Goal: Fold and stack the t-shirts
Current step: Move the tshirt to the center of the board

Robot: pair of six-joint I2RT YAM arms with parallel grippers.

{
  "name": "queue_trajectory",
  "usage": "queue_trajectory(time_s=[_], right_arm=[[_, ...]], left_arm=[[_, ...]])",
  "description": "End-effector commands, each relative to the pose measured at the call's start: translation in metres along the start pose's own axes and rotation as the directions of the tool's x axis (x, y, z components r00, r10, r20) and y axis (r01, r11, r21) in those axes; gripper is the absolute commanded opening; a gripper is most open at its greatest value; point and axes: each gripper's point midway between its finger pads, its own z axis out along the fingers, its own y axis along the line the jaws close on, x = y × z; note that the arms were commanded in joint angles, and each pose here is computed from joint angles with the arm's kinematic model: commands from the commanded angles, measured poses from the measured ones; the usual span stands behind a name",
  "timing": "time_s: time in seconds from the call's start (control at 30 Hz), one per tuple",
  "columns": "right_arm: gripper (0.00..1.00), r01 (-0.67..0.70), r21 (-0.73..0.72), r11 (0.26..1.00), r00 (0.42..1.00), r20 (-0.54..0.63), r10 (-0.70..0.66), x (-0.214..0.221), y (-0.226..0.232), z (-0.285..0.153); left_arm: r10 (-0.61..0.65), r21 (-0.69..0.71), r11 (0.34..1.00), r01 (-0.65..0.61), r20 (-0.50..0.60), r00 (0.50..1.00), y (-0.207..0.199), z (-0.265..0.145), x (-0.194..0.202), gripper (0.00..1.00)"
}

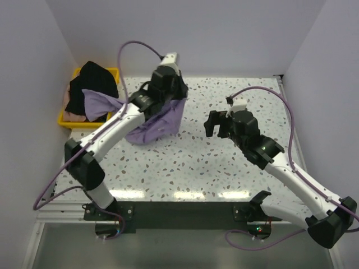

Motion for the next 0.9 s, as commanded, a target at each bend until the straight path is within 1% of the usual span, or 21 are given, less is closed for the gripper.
queue_trajectory(time_s=[0.0, 0.07, 0.1, 0.13, 0.2, 0.3, 0.37, 0.4, 0.43, 0.47, 0.5, 0.57, 0.6, 0.63, 0.67, 0.7, 0.73, 0.77, 0.8, 0.83, 0.87], right_arm=[[0.99, -0.029, 0.117, 0.993, 0.997, 0.072, 0.02, -0.023, -0.02, -0.014], [0.99, -0.037, 0.154, 0.987, 0.998, 0.056, 0.028, -0.016, -0.028, -0.015], [0.99, -0.042, 0.168, 0.985, 0.998, 0.054, 0.033, -0.014, -0.031, -0.016], [0.99, -0.041, 0.186, 0.982, 0.999, 0.042, 0.034, -0.009, -0.034, -0.017], [0.99, -0.053, 0.203, 0.978, 0.998, 0.025, 0.049, -0.003, -0.038, -0.019], [0.98, -0.079, 0.206, 0.975, 0.997, 0.011, 0.078, 0.006, -0.039, -0.019], [0.98, -0.103, 0.193, 0.976, 0.994, -0.008, 0.106, 0.015, -0.036, -0.017], [0.98, -0.108, 0.189, 0.976, 0.993, -0.018, 0.114, 0.019, -0.035, -0.015], [0.97, -0.112, 0.189, 0.976, 0.992, -0.029, 0.119, 0.024, -0.035, -0.01], [0.97, -0.124, 0.175, 0.977, 0.99, -0.047, 0.134, 0.029, -0.031, -0.006], [0.95, -0.131, 0.157, 0.979, 0.988, -0.056, 0.141, 0.032, -0.027, -0.003], [0.93, -0.144, 0.113, 0.983, 0.981, -0.116, 0.157, 0.049, -0.016, 0.007], [0.92, -0.156, 0.1, 0.983, 0.978, -0.123, 0.168, 0.053, -0.012, 0.013], [0.91, -0.16, 0.1, 0.982, 0.974, -0.145, 0.174, 0.062, -0.011, 0.018], [0.91, -0.164, 0.11, 0.98, 0.967, -0.18, 0.182, 0.074, -0.01, 0.027], [0.9, -0.169, 0.099, 0.981, 0.961, -0.207, 0.186, 0.082, -0.006, 0.032], [0.89, -0.179, 0.087, 0.98, 0.959, -0.208, 0.193, 0.084, -0.002, 0.039], [0.88, -0.175, 0.097, 0.98, 0.949, -0.248, 0.194, 0.099, -0.001, 0.05], [0.86, -0.175, 0.098, 0.98, 0.945, -0.261, 0.195, 0.104, 0.001, 0.055], [0.86, -0.18, 0.078, 0.981, 0.945, -0.262, 0.194, 0.103, 0.01, 0.061], [0.85, -0.167, 0.093, 0.982, 0.937, -0.296, 0.187, 0.117, 0.011, 0.071]], left_arm=[[-0.035, 0.086, 0.995, 0.045, -0.112, 0.993, -0.042, 0.049, 0.064, 0.0], [-0.028, 0.149, 0.988, 0.049, -0.139, 0.99, -0.075, 0.06, 0.078, 0.0], [-0.002, 0.127, 0.991, 0.027, -0.197, 0.98, -0.073, 0.081, 0.108, 0.0], [-0.008, 0.166, 0.985, 0.039, -0.182, 0.983, -0.093, 0.085, 0.096, 0.0], [-0.012, 0.178, 0.983, 0.052, -0.219, 0.976, -0.101, 0.107, 0.109, 0.0], [0.001, 0.195, 0.98, 0.045, -0.228, 0.974, -0.106, 0.125, 0.115, 0.02], [-0.003, 0.246, 0.968, 0.053, -0.201, 0.979, -0.117, 0.13, 0.099, 0.06], [-0.003, 0.246, 0.967, 0.061, -0.229, 0.973, -0.113, 0.141, 0.11, 0.06], [-0.014, 0.286, 0.955, 0.076, -0.214, 0.977, -0.121, 0.142, 0.095, 0.06], [-0.017, 0.291, 0.953, 0.085, -0.227, 0.974, -0.119, 0.149, 0.1, 0.06], [-0.018, 0.308, 0.947, 0.09, -0.228, 0.973, -0.118, 0.151, 0.099, 0.09], [-0.024, 0.313, 0.945, 0.099, -0.234, 0.972, -0.105, 0.154, 0.095, 0.36], [-0.021, 0.299, 0.95, 0.095, -0.242, 0.97, -0.094, 0.151, 0.097, 0.49], [-0.028, 0.296, 0.95, 0.1, -0.236, 0.971, -0.081, 0.151, 0.09, 0.61], [-0.034, 0.311, 0.946, 0.095, -0.195, 0.98, -0.08, 0.14, 0.069, 0.64], [-0.039, 0.3, 0.949, 0.096, -0.191, 0.981, -0.072, 0.136, 0.065, 0.67], [-0.051, 0.243, 0.965, 0.102, -0.206, 0.977, -0.045, 0.138, 0.072, 0.69], [-0.058, 0.23, 0.968, 0.103, -0.192, 0.98, -0.037, 0.133, 0.066, 0.69], [-0.07, 0.202, 0.973, 0.11, -0.194, 0.979, -0.023, 0.119, 0.066, 0.69], [-0.087, 0.154, 0.982, 0.113, -0.165, 0.982, -0.004, 0.114, 0.058, 0.69], [-0.101, 0.124, 0.985, 0.12, -0.145, 0.984, 0.006, 0.106, 0.054, 0.69]])
